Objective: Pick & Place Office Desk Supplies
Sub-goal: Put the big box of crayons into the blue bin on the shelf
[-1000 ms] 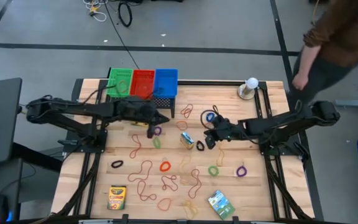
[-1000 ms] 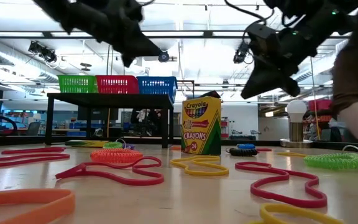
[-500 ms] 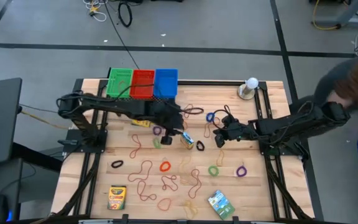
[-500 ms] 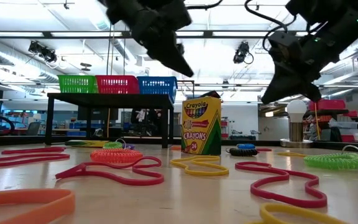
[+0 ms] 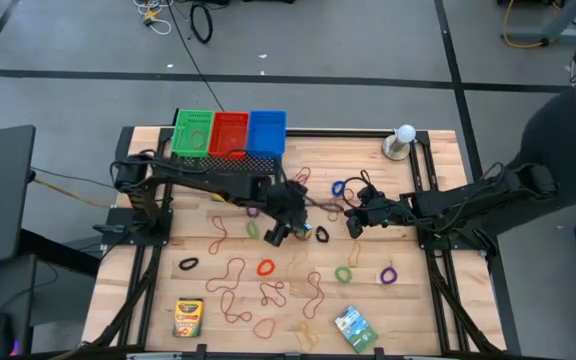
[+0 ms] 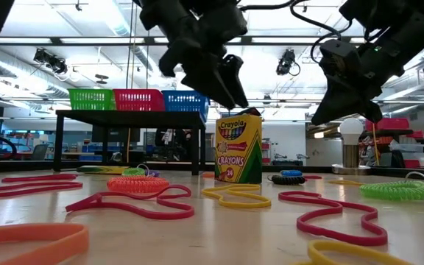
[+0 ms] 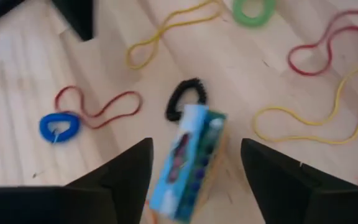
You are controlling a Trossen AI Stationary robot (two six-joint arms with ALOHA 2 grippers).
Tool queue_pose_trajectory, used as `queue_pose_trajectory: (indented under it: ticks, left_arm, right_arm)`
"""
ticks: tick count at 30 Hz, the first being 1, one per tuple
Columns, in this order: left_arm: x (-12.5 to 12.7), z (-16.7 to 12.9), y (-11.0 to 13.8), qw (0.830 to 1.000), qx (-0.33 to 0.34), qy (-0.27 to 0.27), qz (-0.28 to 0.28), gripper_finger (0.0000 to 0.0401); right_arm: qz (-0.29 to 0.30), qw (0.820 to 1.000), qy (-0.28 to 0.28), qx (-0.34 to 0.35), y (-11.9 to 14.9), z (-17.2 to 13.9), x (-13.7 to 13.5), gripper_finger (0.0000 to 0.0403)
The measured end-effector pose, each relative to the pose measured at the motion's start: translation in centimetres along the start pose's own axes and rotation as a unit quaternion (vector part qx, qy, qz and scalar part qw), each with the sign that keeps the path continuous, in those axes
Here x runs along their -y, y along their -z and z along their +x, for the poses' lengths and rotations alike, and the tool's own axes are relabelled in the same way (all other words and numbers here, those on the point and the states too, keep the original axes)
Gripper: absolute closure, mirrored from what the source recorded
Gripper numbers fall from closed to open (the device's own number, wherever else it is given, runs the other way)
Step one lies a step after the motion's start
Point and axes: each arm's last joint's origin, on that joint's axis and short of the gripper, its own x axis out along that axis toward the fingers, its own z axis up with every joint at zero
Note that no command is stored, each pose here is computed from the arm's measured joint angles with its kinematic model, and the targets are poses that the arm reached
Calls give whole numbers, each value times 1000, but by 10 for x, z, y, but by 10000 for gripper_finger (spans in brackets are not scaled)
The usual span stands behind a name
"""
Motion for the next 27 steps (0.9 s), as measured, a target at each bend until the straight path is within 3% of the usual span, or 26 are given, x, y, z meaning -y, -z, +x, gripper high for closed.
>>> queue_pose_trajectory:
  ticks: [11,19,27]
  left_arm:
    - [-6,10,4,999,-13,-32,27,151]
    - [-3,22,11,999,-35,-16,31,153]
    - [-4,22,13,998,-45,-18,31,220]
  right_arm:
    - [0,1000,0,0,0,0,0,387]
    - [-4,1000,2,2,0,0,0,387]
    - [-8,1000,7,9,-1,0,0,387]
